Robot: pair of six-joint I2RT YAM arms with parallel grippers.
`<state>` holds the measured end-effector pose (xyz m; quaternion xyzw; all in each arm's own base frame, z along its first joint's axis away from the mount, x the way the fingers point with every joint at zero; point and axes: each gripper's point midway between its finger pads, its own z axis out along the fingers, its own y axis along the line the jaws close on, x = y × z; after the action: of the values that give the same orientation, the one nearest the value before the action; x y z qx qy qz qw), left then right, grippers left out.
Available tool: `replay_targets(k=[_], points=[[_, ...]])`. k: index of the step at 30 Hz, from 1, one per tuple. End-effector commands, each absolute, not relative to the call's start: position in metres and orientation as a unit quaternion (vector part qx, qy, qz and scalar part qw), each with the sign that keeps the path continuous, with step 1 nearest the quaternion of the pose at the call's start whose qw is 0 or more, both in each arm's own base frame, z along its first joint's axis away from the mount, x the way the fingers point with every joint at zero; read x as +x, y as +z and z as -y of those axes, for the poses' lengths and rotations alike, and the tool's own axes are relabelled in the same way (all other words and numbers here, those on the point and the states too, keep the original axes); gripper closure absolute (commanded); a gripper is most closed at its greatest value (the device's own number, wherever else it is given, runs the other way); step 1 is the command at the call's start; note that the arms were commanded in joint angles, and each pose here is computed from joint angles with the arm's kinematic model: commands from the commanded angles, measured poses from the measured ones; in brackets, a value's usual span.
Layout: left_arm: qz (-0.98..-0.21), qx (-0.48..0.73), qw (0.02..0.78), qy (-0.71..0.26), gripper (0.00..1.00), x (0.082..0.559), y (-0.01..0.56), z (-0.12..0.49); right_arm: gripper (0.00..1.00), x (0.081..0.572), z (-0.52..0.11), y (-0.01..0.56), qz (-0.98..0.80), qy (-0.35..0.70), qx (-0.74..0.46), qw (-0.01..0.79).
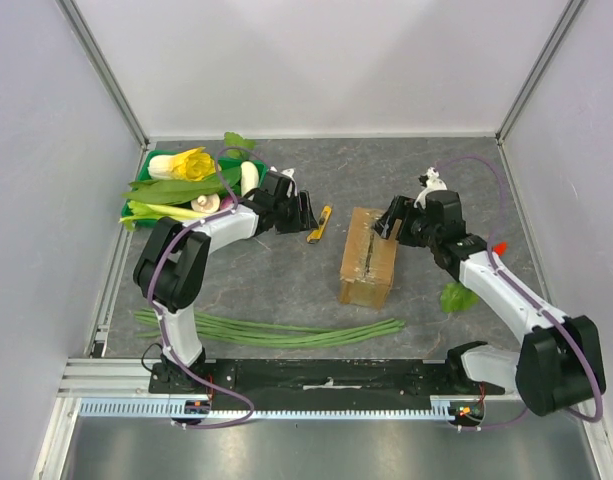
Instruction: Unpack the express box
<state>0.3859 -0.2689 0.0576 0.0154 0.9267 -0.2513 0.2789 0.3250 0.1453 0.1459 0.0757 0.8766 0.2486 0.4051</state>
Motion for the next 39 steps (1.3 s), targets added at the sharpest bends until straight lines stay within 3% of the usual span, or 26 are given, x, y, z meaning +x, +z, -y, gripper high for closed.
replay_targets(k=[1, 8, 14, 18, 31, 36, 39], points=[[-0.907, 0.038, 0.309, -0.282, 0.34, 0.406, 0.073, 0.28, 0.18, 0.353, -0.169, 0.171, -0.842, 0.299, -0.001, 0.449], [-0.907, 0.032, 0.303, -0.291, 0.34, 0.411, 0.069, 0.281, 0.23, 0.375, -0.175, 0.171, -0.844, 0.305, 0.006, 0.44], [-0.896, 0.068, 0.301, -0.319, 0.34, 0.41, 0.072, 0.293, 0.13, 0.383, -0.136, 0.223, -0.841, 0.216, 0.054, 0.494], [-0.892, 0.104, 0.297, -0.324, 0.33, 0.404, 0.066, 0.295, 0.11, 0.377, -0.128, 0.241, -0.842, 0.2, 0.059, 0.498], [-0.9, 0.186, 0.341, -0.197, 0.33, 0.422, 0.04, 0.298, 0.11, 0.353, -0.12, 0.228, -0.854, 0.193, 0.079, 0.476], [-0.912, 0.195, 0.323, -0.16, 0.33, 0.427, 0.021, 0.297, 0.11, 0.345, -0.114, 0.228, -0.858, 0.182, 0.082, 0.474], [-0.925, 0.192, 0.302, -0.125, 0.38, 0.426, 0.005, 0.287, 0.11, 0.342, -0.109, 0.229, -0.858, 0.171, 0.087, 0.476]])
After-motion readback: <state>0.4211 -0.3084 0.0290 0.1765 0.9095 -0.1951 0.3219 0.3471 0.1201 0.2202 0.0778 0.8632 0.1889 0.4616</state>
